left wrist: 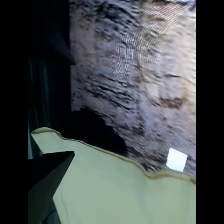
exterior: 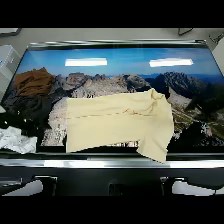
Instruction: Fold the clothes and pants, and hang the long-sleeved shirts on hangers.
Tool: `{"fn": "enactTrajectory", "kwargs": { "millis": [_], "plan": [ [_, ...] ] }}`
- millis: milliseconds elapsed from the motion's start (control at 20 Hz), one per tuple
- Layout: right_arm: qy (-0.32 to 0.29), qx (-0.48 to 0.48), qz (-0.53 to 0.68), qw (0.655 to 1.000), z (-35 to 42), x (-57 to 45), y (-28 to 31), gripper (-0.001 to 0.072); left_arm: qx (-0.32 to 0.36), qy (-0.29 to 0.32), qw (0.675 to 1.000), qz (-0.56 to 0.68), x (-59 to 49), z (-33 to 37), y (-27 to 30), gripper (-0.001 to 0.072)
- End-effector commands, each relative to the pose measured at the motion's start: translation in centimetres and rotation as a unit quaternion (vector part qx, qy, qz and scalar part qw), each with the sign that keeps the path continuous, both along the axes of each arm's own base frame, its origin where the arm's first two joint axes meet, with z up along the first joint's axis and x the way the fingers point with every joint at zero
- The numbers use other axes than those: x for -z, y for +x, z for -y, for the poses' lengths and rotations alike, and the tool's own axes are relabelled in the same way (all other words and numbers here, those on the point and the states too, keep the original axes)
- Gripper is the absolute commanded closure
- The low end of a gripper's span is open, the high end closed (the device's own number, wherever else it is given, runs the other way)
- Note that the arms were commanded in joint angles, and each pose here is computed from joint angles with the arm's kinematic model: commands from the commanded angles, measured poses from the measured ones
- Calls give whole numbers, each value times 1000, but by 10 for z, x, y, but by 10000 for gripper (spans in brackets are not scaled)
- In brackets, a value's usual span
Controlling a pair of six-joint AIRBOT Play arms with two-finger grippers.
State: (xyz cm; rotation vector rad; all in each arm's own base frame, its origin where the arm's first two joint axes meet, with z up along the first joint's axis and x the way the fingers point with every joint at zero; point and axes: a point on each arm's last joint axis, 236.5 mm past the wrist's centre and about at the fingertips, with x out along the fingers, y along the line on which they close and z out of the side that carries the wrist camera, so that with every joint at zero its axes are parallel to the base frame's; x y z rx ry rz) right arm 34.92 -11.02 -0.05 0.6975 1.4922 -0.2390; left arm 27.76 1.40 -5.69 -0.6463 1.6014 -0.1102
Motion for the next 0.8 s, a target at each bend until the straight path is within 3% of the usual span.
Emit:
{"fn": "enactTrajectory", "kwargs": {
  "millis": [0,100,150,500,700,750],
  "plan": [
    [-7,12,-86,996,23,19,-79,113,-20,-82,996,-37,28,38,-61,145],
    [6,-1,-94,996,11,29,-92,113,-32,-135,990,-24,38,70,-68,149],
    [16,0,-97,995,6,33,-94,113,-36,-146,989,-20,41,79,-69,219],
    [41,-5,-80,996,-6,34,-88,113,6,-150,988,-47,49,107,-82,232],
    [34,-3,-70,997,-3,36,-84,122,12,-148,987,-60,51,114,-86,349],
    [31,-3,-66,997,-2,36,-81,183,12,-144,988,-58,52,115,-85,414]
  ]
}}
